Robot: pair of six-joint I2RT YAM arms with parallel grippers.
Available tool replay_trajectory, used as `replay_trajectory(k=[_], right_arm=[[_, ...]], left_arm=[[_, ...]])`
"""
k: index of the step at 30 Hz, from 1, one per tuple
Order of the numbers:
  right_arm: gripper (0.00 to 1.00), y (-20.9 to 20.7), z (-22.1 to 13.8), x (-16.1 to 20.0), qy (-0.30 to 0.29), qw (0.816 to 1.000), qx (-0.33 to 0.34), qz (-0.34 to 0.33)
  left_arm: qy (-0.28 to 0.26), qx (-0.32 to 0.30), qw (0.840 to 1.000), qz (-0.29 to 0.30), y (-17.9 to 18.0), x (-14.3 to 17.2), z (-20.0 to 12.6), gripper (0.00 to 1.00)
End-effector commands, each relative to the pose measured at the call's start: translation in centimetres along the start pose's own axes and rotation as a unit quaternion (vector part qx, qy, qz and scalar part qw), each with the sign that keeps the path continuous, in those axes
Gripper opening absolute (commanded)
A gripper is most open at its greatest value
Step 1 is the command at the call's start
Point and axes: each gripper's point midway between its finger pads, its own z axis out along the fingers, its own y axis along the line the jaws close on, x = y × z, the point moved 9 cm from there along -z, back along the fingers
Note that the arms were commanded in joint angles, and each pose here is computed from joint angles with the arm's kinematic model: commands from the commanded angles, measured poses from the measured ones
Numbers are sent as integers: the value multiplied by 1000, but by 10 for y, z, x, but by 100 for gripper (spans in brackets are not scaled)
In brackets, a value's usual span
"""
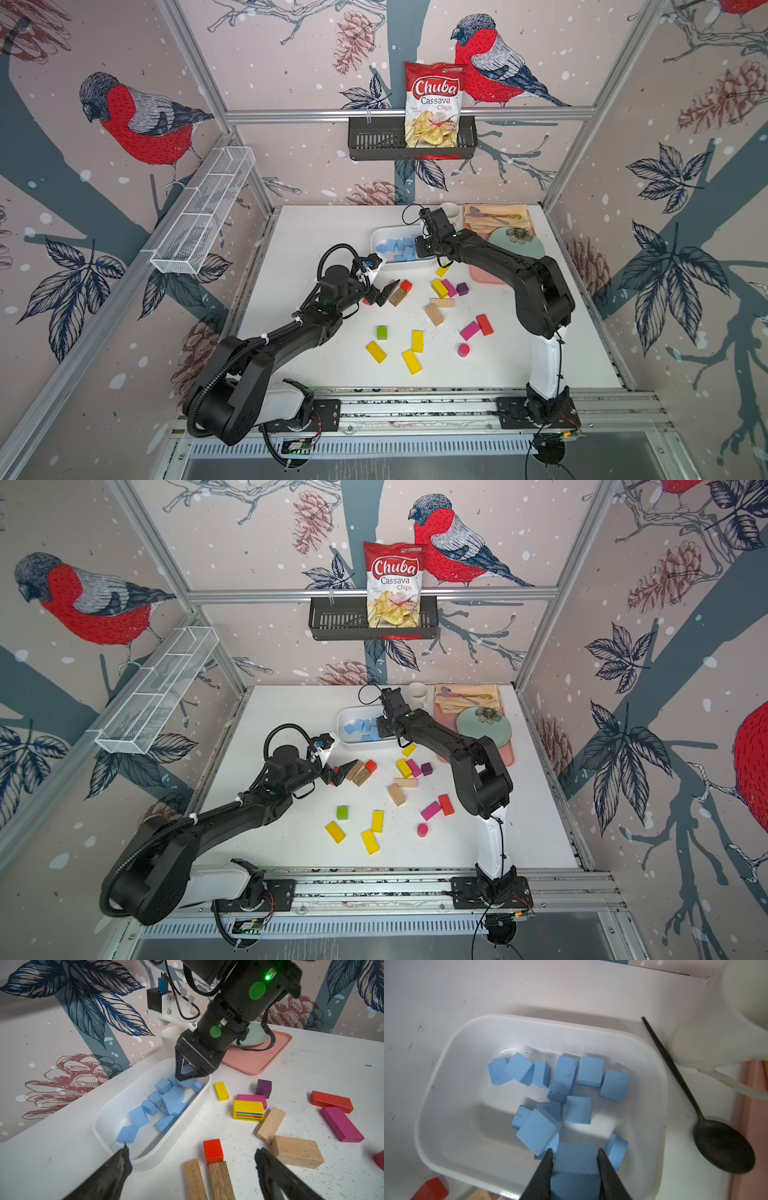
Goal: Pick out the blue building blocks
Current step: Place the building block in the storage box.
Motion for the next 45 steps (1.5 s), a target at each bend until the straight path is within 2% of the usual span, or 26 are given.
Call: replay_trajectory(k=[1, 11, 21, 31, 34, 41, 45], right_arm=[[16, 2, 8, -1, 7, 1000, -3, -7], [16, 16, 33, 0, 26, 999, -31, -16], [17, 54, 47, 3, 36, 996, -57, -51], [19, 65, 54, 4, 40, 995, -63, -58], [24, 59, 56, 4, 43, 996, -59, -54], [53, 57, 55, 1, 43, 995, -73, -47], [62, 60, 51, -4, 40, 995, -83, -46]], left_arm=[[-27, -13, 999, 11, 3, -10, -2, 96], [-28, -37, 999, 12, 5, -11, -8, 96], [-29, -45, 999, 12, 6, -13, -11, 96], [-29, -52, 998, 8, 6, -13, -12, 96], [-28, -52, 998, 7, 6, -12, -12, 96], [-30, -53, 998, 6, 6, -13, -12, 96], [-28, -54, 998, 5, 6, -12, -12, 96]])
